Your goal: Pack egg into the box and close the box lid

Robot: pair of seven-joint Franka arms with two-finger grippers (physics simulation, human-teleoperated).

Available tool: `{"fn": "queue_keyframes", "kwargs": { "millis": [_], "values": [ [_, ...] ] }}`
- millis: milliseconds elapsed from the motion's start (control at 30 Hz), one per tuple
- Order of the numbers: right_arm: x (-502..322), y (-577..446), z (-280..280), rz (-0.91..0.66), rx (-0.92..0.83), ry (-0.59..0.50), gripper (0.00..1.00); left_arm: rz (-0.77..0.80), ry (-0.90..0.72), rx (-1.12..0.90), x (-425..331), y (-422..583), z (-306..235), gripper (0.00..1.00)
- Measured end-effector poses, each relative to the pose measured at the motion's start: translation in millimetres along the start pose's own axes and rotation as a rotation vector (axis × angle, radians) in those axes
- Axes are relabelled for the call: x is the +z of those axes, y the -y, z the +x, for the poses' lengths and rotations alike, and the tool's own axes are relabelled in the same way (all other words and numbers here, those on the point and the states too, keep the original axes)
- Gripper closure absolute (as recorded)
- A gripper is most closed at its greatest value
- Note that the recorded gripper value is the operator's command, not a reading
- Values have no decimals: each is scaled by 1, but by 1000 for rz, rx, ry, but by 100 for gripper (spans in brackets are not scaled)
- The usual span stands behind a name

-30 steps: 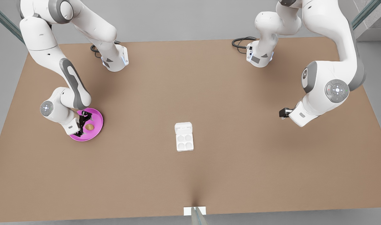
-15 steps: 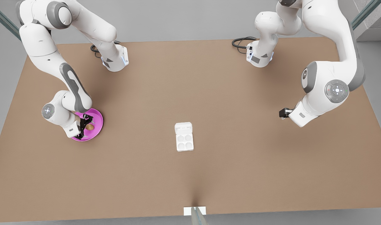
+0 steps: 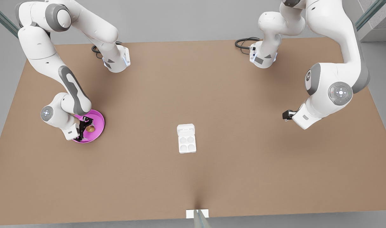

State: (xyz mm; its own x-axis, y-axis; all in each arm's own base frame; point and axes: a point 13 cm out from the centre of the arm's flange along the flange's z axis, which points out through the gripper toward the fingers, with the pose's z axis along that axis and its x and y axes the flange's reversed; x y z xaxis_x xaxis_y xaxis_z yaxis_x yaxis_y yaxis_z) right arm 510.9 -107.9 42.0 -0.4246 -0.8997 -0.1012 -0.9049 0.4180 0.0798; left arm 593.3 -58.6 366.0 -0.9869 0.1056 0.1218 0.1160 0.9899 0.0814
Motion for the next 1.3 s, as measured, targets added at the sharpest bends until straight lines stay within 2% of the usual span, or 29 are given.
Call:
{"fn": "queue_keyframes", "kwargs": {
  "millis": [167, 267, 300, 333, 567, 733, 833, 967, 1300],
  "values": [
    [3, -8, 1, -12, 0, -3, 0, -2, -7, 0, 6, 1, -2, 0],
    [4, -8, 0, -13, 0, -3, 41, -2, -8, 0, 7, 1, -3, 0],
    [4, -8, 0, -13, 1, -3, 48, -2, -7, 0, 7, 1, -3, 0],
    [4, -8, 0, -14, 2, -3, 51, -2, -7, 0, 7, 1, -3, 0],
    [-7, -3, -3, 5, 5, -4, 57, -2, -6, 0, 7, 1, -3, 0],
    [-78, 15, -32, 107, -31, -7, 58, -2, -5, 3, 7, 3, -4, 0],
    [-112, 9, -96, 144, -113, 10, 58, -2, -4, 3, 7, 3, -4, 0],
    [-116, -35, -192, 105, -199, 36, 58, -2, -2, 3, 6, 2, -4, 0],
    [-107, -123, -360, 26, -124, 111, 58, -6, -5, 26, 2, 18, -1, 0]
  ]
}}
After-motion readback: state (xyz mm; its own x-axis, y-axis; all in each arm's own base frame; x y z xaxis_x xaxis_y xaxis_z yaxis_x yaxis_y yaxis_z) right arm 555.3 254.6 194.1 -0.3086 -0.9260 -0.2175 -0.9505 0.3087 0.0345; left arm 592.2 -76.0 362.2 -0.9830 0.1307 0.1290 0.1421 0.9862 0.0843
